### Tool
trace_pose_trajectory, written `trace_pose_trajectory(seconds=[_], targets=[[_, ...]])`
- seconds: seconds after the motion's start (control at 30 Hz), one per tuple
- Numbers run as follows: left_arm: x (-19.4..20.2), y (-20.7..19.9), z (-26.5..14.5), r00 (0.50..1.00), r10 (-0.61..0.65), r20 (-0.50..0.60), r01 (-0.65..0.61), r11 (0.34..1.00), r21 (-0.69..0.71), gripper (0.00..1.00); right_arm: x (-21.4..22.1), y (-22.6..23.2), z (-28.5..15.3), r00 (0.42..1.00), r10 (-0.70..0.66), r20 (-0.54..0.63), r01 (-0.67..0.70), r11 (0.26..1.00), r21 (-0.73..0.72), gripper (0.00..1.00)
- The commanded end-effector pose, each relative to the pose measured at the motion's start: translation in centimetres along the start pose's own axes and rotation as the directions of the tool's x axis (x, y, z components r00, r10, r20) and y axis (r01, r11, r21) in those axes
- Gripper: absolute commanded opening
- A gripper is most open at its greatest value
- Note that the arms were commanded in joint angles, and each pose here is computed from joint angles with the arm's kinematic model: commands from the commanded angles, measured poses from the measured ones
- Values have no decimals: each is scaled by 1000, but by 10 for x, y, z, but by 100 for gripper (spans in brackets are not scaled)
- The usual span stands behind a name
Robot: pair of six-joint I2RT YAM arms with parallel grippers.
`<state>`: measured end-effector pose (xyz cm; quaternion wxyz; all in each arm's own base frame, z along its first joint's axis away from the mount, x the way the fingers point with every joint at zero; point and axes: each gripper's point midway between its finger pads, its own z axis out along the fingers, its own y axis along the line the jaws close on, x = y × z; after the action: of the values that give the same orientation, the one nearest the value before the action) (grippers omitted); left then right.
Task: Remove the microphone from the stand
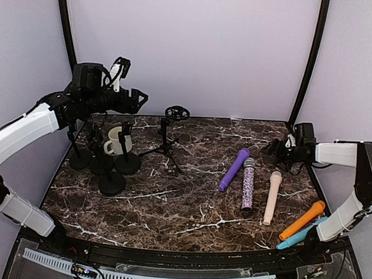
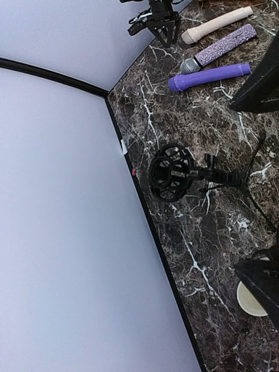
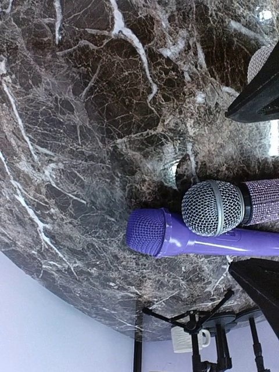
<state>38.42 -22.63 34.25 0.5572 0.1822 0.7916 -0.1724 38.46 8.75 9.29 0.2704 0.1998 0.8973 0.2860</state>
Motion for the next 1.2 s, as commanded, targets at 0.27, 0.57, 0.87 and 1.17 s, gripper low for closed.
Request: trace_pose_trajectory(seconds=[0.27, 0.57, 0.87, 1.17], targets=[[17, 128, -46, 976, -216, 36, 219, 952, -212, 89, -71, 32, -71, 927, -236, 293, 220, 971, 89, 99], [79, 226, -134, 949, -186, 255, 307, 735, -604, 89, -115, 6, -131, 802, -239, 547, 166, 970, 179, 99], [133, 224, -159, 916, -45, 398, 317, 689, -652, 89, -107, -4, -169, 601, -336, 725, 218, 942, 256, 99], [197, 209, -131, 938, 4, 346, 216, 773, -596, 86, -73, -54, -167, 428, -416, 803, 196, 910, 366, 99]])
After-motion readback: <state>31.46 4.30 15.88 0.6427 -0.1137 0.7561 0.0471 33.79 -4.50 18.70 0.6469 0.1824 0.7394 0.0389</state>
